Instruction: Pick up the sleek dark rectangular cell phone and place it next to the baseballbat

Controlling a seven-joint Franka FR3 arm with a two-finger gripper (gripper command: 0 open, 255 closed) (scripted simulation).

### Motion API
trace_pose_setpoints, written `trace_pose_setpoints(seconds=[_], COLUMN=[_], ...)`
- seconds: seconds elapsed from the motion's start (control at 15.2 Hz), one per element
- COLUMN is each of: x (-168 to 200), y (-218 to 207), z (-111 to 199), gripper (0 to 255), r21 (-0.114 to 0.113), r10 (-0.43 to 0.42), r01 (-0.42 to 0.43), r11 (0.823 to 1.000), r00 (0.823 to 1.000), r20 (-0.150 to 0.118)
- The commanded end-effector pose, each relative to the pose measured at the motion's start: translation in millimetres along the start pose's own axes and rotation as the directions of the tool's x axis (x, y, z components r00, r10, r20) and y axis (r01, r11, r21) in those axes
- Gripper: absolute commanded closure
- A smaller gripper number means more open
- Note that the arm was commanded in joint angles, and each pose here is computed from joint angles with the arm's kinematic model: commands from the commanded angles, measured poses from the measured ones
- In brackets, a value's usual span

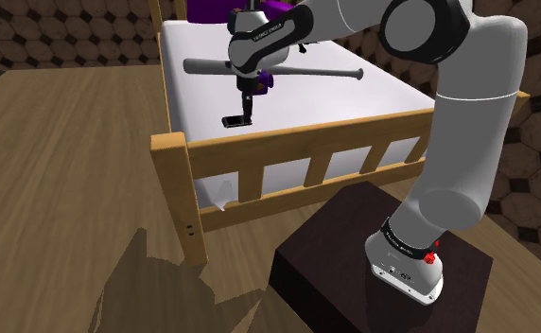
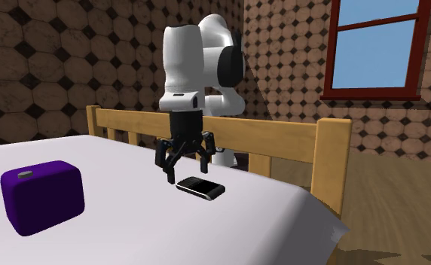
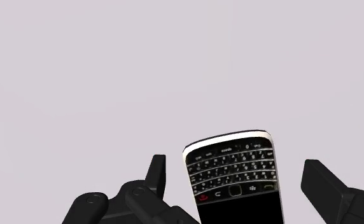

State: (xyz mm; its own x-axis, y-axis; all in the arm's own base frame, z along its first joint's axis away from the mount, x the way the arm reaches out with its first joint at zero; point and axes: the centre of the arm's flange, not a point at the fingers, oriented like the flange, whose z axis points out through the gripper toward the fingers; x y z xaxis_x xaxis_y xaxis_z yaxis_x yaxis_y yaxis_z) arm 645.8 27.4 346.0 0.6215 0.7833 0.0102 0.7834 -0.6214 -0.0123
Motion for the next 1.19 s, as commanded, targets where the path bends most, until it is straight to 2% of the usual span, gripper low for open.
trace_pose_setpoints(seconds=[0.0,0.53,0.59,1.12], x=[0.0,0.0,0.0,-0.1], y=[-0.5,-0.5,-0.5,-0.5], z=[13.9,13.9,13.9,13.9], gripper=[0,0,255,255], r21=[0.0,0.0,0.0,0.0], r10=[0.0,0.0,0.0,0.0], r01=[0.0,0.0,0.0,0.0], r11=[1.0,1.0,1.0,1.0], r00=[1.0,1.0,1.0,1.0], r20=[0.0,0.0,0.0,0.0])
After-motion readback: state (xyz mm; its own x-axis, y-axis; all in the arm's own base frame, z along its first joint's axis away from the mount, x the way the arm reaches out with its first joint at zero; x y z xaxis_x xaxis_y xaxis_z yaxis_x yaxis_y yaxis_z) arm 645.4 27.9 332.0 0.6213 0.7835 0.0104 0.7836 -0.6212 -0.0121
